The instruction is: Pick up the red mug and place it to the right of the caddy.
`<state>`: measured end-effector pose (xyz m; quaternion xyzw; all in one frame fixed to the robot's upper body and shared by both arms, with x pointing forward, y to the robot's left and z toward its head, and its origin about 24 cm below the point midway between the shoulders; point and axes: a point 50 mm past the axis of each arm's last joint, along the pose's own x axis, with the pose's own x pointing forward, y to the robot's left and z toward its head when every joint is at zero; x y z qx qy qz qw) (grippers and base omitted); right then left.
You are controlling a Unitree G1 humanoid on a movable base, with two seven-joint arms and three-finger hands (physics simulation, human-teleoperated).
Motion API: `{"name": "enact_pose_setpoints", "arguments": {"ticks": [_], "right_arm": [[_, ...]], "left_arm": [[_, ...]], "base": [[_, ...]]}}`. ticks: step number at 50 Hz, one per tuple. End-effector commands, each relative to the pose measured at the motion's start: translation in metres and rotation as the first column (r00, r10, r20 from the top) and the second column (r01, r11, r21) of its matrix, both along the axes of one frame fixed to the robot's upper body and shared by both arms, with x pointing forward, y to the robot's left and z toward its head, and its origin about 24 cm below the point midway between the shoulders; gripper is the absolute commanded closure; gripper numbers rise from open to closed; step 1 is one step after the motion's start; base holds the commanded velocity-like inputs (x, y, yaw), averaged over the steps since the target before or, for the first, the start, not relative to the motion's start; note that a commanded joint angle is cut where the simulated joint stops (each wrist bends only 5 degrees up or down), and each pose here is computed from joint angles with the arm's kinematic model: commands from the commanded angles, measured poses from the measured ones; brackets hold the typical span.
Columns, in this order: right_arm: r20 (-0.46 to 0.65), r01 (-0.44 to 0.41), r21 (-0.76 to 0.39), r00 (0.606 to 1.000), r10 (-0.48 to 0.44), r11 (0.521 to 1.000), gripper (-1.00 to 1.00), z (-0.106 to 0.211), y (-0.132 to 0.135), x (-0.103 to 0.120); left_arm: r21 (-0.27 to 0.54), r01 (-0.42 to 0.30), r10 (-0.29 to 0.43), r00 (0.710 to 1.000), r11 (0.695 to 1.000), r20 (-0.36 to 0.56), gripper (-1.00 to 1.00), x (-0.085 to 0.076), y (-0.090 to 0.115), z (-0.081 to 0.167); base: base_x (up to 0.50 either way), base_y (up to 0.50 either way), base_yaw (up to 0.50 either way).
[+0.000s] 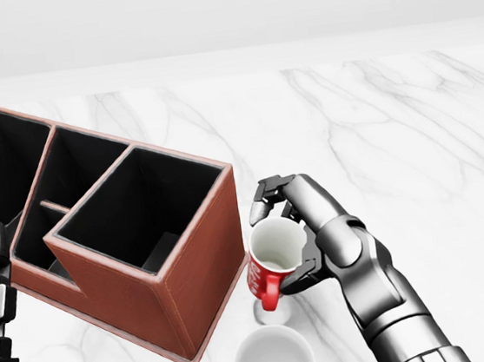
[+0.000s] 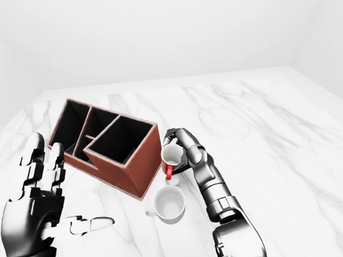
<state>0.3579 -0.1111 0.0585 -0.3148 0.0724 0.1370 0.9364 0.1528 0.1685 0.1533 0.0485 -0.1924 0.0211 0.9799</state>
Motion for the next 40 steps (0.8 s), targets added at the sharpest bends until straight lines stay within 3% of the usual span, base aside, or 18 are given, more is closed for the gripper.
{"name": "enact_pose_setpoints", "arguments": {"ticks": [1, 11, 27, 40], "right_arm": [[-0.008, 0.033, 0.031, 0.999, -0.032, 0.999, 1.0, -0.005, 0.0, 0.0], [-0.023, 0.08, 0.008, 0.997, -0.08, 0.997, 1.0, -0.006, -0.018, 0.004], [-0.033, 0.081, -0.001, 0.996, -0.081, 0.997, 1.0, -0.011, -0.005, 0.004], [-0.068, 0.111, -0.007, 0.991, -0.111, 0.994, 1.0, -0.018, -0.011, 0.006]], "left_arm": [[-0.001, -0.003, 0.003, 1.0, 1.0, 0.005, -1.0, 0.0, 0.001, 0.001], [0.0, -0.001, 0.001, 1.0, 1.0, 0.002, -1.0, 0.0, 0.0, 0.0], [-0.003, -0.002, 0.002, 1.0, 1.0, 0.002, -1.0, -0.001, 0.001, 0.001], [-0.003, -0.001, 0.001, 1.0, 1.0, -0.002, -1.0, 0.0, 0.002, -0.001]], "base": [[0.0, 0.0, 0.0], [0.0, 0.0, 0.0], [0.0, 0.0, 0.0], [0.0, 0.0, 0.0]]}}
